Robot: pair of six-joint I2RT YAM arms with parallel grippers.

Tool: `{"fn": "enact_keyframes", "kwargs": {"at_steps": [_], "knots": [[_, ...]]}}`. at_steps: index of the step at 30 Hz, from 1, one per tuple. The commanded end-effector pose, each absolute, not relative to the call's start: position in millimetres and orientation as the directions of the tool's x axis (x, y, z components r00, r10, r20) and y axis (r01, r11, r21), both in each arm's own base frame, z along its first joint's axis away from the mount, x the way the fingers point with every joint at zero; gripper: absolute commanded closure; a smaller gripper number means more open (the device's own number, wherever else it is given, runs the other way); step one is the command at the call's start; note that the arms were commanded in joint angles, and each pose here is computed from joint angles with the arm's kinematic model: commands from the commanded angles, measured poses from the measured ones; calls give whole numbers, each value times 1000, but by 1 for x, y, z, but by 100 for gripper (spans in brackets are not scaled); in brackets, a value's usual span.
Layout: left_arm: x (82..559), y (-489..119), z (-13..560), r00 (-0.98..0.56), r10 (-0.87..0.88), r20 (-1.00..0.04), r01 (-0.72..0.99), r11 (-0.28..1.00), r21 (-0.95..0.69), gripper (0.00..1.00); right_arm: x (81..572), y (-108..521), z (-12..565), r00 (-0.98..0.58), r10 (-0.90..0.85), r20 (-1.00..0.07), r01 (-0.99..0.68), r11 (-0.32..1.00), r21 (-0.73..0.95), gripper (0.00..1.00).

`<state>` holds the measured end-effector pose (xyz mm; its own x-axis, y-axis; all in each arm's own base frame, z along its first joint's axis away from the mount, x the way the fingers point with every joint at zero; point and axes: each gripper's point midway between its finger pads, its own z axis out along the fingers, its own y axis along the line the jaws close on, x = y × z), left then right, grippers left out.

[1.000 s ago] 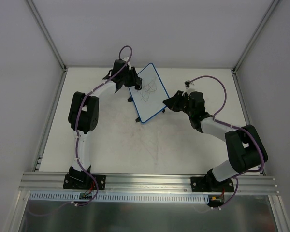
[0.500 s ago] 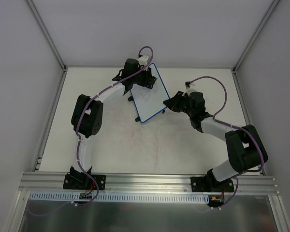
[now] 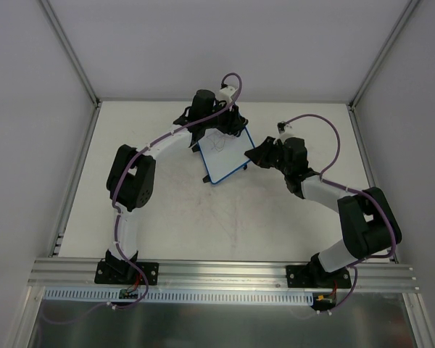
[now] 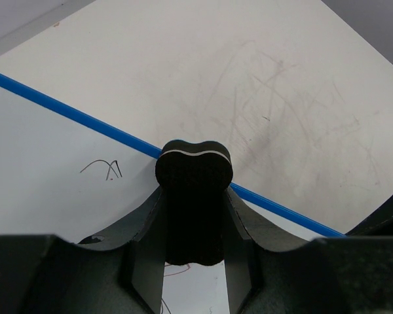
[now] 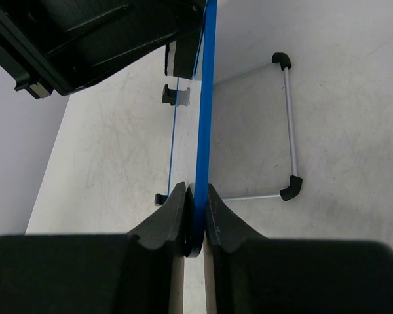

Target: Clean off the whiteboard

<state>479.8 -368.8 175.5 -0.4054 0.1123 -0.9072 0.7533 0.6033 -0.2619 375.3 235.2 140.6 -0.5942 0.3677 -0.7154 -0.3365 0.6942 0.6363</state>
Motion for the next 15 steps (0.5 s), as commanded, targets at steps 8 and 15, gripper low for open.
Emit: {"fn": "enact_keyframes", "kwargs": {"at_steps": [8, 15], "knots": [[471, -376, 185, -424, 78, -902, 746, 595, -300, 100, 356, 241, 142, -594, 195, -780, -500, 669, 549, 100], [499, -332, 165, -561, -49, -826, 591, 675, -442, 100, 350, 237, 138, -595, 168, -786, -512, 674, 532, 100]]}}
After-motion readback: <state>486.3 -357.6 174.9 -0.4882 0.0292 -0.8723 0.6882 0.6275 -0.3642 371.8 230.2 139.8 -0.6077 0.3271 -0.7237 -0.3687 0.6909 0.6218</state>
